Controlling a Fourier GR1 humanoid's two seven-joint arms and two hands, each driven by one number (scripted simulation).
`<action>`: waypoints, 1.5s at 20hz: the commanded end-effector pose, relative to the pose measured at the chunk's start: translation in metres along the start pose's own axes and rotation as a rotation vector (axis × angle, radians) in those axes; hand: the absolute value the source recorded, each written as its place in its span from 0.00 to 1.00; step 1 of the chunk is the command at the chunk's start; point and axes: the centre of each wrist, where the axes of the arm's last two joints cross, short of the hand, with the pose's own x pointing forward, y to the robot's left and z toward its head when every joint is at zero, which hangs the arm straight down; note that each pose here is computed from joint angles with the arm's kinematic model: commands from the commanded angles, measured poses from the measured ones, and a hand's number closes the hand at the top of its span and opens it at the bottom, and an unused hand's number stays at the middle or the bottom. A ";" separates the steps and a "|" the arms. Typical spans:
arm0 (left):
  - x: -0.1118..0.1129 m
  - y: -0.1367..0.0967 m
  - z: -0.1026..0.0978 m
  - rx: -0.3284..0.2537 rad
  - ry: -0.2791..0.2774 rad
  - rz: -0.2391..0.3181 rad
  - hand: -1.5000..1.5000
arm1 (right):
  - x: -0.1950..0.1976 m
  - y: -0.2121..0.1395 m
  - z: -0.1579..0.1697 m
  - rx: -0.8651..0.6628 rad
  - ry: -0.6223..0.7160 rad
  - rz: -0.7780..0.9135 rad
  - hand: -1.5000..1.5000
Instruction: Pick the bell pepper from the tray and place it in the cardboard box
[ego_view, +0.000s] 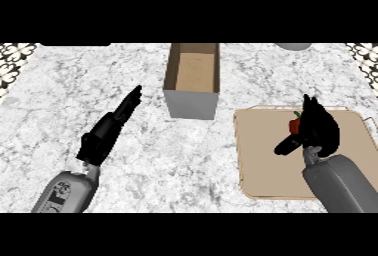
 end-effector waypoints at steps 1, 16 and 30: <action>-0.010 -0.009 -0.007 0.002 0.008 0.005 0.50 | 0.002 0.008 -0.004 0.048 0.017 0.034 0.00; 0.015 0.017 -0.007 -0.002 0.007 0.001 0.50 | -0.025 0.022 -0.022 0.108 0.051 0.046 0.00; 0.012 0.003 0.008 0.008 0.000 -0.010 0.50 | -0.039 0.057 -0.044 0.116 0.069 0.131 1.00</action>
